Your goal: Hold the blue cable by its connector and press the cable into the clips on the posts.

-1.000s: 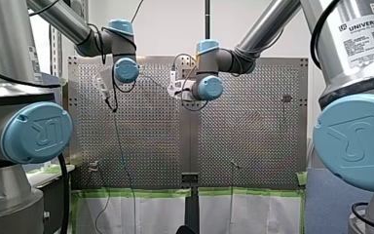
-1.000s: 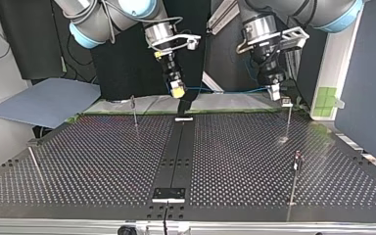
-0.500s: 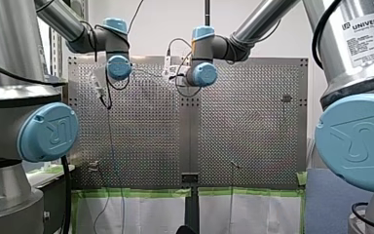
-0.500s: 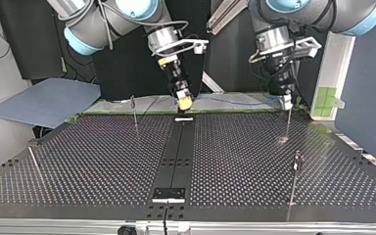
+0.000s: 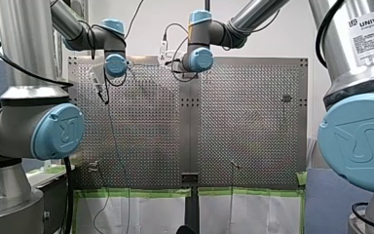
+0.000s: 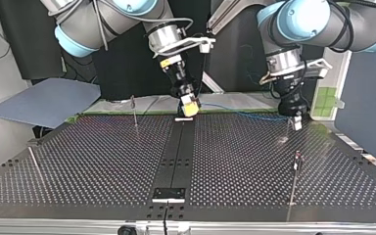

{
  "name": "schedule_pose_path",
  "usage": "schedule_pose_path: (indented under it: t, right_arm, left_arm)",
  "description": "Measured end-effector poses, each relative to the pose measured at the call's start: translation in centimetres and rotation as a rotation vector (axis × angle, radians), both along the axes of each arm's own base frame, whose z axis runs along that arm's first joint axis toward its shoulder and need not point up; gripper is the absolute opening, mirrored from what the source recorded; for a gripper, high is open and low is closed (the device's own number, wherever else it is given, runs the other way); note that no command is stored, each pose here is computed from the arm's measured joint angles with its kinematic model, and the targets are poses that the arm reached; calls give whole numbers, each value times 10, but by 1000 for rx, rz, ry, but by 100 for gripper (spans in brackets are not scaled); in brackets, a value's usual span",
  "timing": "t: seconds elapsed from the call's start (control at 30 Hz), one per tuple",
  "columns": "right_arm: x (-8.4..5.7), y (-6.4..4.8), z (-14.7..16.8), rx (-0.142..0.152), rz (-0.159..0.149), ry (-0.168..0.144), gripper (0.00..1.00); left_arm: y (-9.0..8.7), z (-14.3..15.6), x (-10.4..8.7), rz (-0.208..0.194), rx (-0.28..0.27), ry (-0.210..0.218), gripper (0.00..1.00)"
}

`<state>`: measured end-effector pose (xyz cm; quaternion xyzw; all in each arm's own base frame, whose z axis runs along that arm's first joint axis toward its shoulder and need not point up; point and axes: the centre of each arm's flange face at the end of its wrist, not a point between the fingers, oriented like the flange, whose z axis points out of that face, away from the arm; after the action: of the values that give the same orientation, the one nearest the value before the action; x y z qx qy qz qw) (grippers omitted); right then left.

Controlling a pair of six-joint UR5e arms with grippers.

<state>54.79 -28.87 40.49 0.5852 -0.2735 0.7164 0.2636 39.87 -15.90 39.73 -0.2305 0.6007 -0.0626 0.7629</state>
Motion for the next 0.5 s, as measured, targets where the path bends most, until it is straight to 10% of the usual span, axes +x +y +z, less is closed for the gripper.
schedule_pose_path:
  t: [0.5]
  right_arm:
    - [13, -4, 6, 7, 13, 0, 0]
  left_arm:
    - [32, 22, 22, 33, -29, -44, 8]
